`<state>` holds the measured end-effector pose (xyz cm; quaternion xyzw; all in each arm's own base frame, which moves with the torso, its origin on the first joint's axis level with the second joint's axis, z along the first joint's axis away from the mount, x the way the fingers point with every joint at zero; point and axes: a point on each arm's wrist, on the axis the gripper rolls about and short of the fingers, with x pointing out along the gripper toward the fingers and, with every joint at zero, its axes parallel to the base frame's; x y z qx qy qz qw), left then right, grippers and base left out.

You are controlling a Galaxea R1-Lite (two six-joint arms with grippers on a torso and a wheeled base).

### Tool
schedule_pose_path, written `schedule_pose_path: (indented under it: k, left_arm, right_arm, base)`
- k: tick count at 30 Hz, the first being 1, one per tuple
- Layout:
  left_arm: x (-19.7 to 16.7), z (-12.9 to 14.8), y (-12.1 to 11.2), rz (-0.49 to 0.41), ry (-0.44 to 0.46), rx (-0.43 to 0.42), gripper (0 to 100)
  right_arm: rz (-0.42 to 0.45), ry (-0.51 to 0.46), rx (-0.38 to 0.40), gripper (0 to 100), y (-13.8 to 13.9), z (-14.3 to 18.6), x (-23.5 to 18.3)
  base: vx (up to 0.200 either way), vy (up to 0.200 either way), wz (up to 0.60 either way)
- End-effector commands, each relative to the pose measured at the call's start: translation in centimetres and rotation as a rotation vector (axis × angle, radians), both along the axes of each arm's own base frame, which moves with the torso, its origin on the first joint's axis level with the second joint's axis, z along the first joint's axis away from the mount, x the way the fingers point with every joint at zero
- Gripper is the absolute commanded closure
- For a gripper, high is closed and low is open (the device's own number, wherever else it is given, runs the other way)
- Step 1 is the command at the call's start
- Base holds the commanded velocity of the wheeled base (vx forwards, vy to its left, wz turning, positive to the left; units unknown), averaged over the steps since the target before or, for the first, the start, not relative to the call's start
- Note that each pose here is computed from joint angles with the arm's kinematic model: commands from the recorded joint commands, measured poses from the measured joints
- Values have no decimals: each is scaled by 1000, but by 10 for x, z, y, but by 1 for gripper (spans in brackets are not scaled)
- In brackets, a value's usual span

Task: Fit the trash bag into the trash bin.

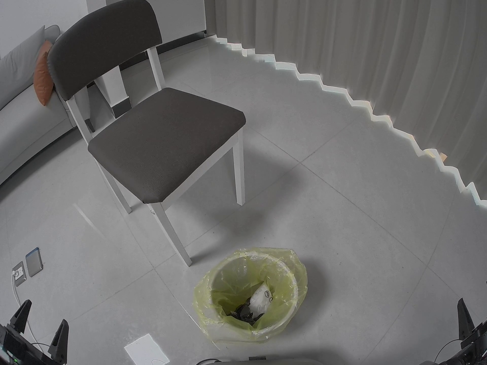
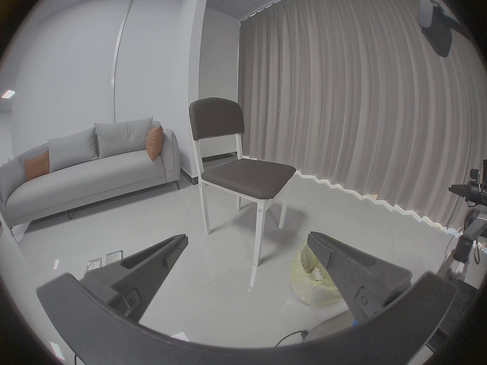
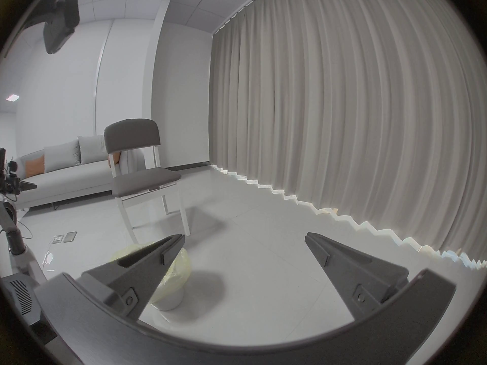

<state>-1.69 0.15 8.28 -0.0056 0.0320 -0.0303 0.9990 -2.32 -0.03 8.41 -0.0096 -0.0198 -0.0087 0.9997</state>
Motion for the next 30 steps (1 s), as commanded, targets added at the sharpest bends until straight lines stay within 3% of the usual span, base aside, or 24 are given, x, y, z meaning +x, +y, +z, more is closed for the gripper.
schedule_pose_path:
  k: [1, 3, 6, 10, 11, 12, 14, 15, 18, 23, 24, 25, 30]
  left_arm:
    - [1, -5, 0, 3, 21, 3, 0]
    - [1, -5, 0, 1, 21, 5, 0]
    - [1, -5, 0, -4, 20, 10, 0]
    - [1, -5, 0, -6, 20, 10, 0]
    - [1, -5, 0, -6, 20, 10, 0]
    - [1, -5, 0, -6, 20, 10, 0]
    - [1, -5, 0, -6, 20, 10, 0]
    - [1, -5, 0, -6, 20, 10, 0]
    - [1, -5, 0, -6, 20, 10, 0]
    - [1, -5, 0, -6, 20, 10, 0]
    - [1, -5, 0, -6, 20, 10, 0]
    - [1, -5, 0, -4, 20, 11, 0]
    - [1, -5, 0, -6, 20, 10, 0]
  right_arm:
    - [179, -45, -45, 0, 4, 0, 0]
    - [168, -19, -23, 0, 4, -2, 1]
    - [133, -14, 80, 0, 3, -1, 0]
    - [-101, 1, 119, 0, -2, -2, -1]
    - [-123, -1, 123, 0, -3, -2, -1]
    - [-239, -16, 153, 0, -6, -1, -1]
    - [-337, -36, 177, 0, -8, -2, -1]
    - [-339, -48, 191, 0, -8, -1, -1]
    - [-233, -48, 211, 0, -5, -1, 0]
    - [-174, -27, 156, 0, -4, -2, 0]
    - [-54, 12, 69, 0, -1, -5, 1]
    - [-30, 42, 37, 0, -1, -7, 1]
    - [-12, 52, 1, 0, 0, -8, 1]
  base:
    - [0, 0, 0]
    - [0, 0, 0]
    - [0, 0, 0]
    - [0, 0, 0]
    - [0, 0, 0]
    - [0, 0, 0]
    - [0, 0, 0]
    - [0, 0, 0]
    - [0, 0, 0]
    - [0, 0, 0]
    - [0, 0, 0]
    - [0, 0, 0]
    - [0, 0, 0]
